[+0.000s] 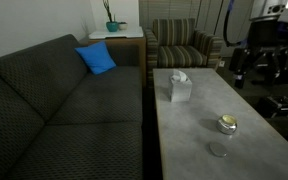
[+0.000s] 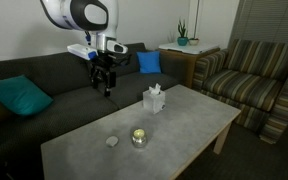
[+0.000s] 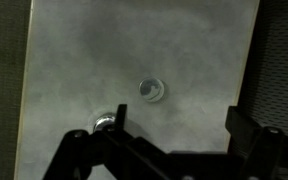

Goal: Put the silver lid on top of the silver candle container

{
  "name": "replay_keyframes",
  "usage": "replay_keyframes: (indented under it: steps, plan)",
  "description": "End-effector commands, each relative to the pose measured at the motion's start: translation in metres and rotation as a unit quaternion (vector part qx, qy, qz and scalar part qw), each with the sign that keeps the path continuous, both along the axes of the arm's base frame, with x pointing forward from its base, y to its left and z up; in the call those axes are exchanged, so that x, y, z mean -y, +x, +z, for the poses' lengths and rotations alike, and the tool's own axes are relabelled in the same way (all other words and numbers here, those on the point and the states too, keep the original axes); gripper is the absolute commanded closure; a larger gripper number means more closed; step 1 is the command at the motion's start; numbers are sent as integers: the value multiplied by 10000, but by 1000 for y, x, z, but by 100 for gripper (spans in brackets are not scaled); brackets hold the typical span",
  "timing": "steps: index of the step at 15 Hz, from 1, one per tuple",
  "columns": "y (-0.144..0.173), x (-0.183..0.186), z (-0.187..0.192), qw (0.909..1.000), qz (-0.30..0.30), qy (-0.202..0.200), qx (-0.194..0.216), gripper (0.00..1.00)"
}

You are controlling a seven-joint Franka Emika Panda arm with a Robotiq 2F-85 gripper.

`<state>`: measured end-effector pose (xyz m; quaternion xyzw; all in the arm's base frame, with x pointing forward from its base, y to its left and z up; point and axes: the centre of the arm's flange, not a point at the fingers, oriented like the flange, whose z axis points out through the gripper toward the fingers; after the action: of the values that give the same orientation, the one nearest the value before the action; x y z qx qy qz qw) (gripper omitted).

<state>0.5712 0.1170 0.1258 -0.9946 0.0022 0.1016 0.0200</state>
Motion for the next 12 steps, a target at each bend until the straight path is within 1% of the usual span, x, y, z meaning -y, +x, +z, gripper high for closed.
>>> replay_keyframes:
  steps: [1,4,6,7,8,9,10,12]
  plan:
    - [33,9,-75,9995,-127,238,-180,0]
    - [47,22,-133,9974,-254,451,-505,0]
    - [59,28,-170,9942,-209,582,-884,0]
    - [55,32,-179,9913,-195,639,-1131,0]
    - [24,31,-154,9957,-216,404,-804,0]
    - [26,34,-167,9942,-214,456,-948,0]
    - [28,35,-175,9935,-220,489,-1000,0]
    - [32,35,-179,9932,-221,521,-1020,0]
